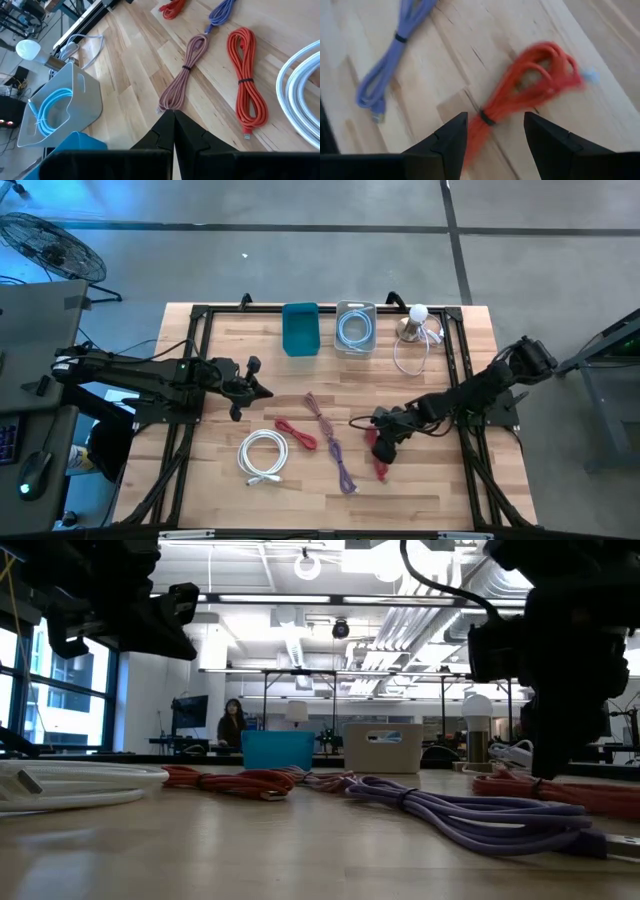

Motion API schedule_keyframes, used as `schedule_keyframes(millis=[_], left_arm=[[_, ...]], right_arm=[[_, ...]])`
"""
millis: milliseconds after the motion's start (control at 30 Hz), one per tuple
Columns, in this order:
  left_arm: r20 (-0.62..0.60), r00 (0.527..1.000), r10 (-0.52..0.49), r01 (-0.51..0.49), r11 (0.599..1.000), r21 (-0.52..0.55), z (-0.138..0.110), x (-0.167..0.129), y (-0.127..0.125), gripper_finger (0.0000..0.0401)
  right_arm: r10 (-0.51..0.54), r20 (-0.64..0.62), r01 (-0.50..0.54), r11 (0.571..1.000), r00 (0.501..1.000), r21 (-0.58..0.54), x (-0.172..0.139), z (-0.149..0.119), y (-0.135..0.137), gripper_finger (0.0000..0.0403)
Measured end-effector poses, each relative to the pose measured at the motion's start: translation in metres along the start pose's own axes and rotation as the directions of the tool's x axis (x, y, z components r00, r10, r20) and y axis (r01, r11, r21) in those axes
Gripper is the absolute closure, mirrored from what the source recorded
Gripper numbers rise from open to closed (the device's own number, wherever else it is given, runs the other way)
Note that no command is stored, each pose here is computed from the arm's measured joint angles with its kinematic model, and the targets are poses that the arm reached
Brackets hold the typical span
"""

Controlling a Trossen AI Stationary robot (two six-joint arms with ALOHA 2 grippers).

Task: Pick & Place USB Port
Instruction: Put the right orange charger cable into the blue bin

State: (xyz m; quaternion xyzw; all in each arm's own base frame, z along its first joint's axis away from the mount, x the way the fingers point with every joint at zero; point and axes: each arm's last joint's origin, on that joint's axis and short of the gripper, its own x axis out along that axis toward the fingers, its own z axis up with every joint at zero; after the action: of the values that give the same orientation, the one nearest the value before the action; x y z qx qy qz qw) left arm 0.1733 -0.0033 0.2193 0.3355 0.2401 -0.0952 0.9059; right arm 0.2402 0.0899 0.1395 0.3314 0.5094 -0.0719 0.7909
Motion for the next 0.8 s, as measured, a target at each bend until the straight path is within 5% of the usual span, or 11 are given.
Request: schedule_keyframes(millis=[800], left_arm=[[-0.012, 1.000, -0.010, 0.010, 1.000, 0.000, -0.0012, 0.0000, -0.0010, 0.0400]], right_arm=[[0.020, 0.019, -0.021, 0.999, 1.000, 0.048, 0.0000, 0.0015, 0.0021, 0.0215]])
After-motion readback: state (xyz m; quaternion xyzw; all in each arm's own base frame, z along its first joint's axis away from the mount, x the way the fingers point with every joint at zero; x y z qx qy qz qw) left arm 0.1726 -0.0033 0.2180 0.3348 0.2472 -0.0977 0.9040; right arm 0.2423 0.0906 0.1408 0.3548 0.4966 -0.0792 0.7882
